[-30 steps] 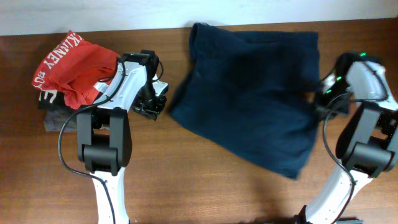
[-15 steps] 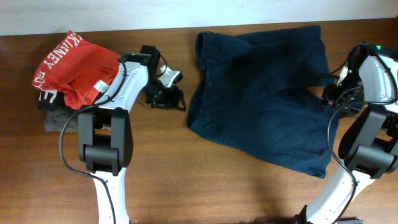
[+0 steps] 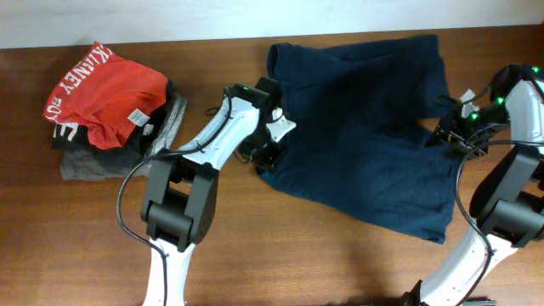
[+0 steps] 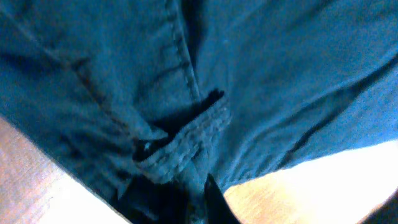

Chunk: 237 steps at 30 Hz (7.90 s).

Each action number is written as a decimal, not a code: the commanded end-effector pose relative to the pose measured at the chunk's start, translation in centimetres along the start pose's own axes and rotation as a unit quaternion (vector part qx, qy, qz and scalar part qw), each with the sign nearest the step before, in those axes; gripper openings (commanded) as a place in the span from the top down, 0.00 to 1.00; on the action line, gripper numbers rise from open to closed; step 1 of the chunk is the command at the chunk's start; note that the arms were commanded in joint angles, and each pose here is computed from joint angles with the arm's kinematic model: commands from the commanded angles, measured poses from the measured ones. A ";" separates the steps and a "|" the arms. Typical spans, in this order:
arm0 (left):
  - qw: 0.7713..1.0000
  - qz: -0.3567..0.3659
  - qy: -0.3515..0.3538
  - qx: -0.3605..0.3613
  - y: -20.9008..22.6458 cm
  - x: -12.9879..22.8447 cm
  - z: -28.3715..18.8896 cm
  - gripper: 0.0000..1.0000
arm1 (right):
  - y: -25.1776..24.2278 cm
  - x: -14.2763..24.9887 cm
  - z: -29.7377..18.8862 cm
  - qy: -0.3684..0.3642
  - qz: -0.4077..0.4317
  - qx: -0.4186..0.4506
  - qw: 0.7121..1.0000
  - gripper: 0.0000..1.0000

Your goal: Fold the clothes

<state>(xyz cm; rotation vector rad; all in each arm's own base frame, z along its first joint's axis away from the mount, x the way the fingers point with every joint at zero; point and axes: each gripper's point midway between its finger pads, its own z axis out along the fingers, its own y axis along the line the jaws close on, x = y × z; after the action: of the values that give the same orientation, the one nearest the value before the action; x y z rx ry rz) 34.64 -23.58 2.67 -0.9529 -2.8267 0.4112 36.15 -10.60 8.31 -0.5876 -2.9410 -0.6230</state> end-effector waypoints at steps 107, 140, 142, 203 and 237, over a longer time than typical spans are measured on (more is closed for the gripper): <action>0.900 -0.011 -0.388 0.199 8.3 -18.7 -8.7 0.87 | 10.1 -6.6 9.0 -0.156 -0.091 0.100 0.979 0.96; 0.995 -0.075 -0.071 -0.008 9.6 -6.8 3.2 0.95 | 10.1 -10.7 -1.1 -0.253 -0.159 -0.088 0.950 0.96; 0.995 -0.072 -0.071 -0.008 9.4 -6.9 3.3 0.95 | 10.6 -12.6 -0.6 -0.283 -0.153 -0.070 0.944 0.96; 0.922 -0.076 -0.356 -0.131 6.7 -2.1 -32.7 0.69 | 15.7 0.3 -26.6 -0.472 -0.190 -0.057 0.859 0.34; 0.977 -0.167 -0.130 -0.026 3.1 12.3 -12.3 0.45 | 4.3 13.2 -2.2 -0.072 0.026 -0.003 0.997 0.32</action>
<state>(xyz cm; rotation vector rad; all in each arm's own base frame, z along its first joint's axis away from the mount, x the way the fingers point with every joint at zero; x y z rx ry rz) 30.97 -9.74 16.70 -0.4711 -3.2605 0.3017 27.25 -3.43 16.37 -0.7144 -3.1106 -0.6598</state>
